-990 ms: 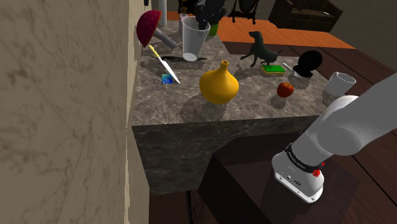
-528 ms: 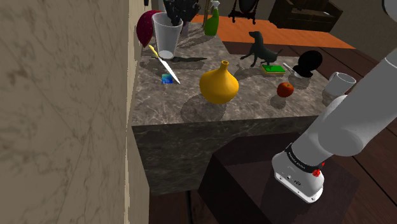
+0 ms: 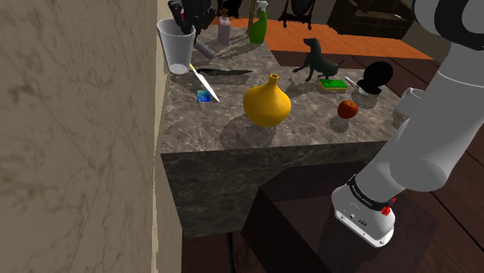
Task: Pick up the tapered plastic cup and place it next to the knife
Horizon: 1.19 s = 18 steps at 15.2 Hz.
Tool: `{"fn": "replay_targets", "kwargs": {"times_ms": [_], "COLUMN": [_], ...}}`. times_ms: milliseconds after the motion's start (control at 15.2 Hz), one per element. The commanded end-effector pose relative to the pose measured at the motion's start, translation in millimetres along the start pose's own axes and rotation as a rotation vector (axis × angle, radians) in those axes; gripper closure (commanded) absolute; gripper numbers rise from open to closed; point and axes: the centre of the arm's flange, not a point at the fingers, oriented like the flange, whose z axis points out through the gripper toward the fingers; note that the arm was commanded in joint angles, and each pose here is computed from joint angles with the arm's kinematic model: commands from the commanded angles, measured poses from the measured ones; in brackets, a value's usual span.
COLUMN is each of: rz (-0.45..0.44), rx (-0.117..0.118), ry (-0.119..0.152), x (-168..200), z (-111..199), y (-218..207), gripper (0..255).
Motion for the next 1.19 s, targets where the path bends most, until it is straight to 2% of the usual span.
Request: {"fn": "replay_targets", "kwargs": {"times_ms": [0,1122], "rz": [0.0,0.0], "rx": [0.0,0.0], "ry": [0.001,0.001], "x": [-1,-16], "z": [10,97], "y": [1,14], "gripper": [255,255]}}
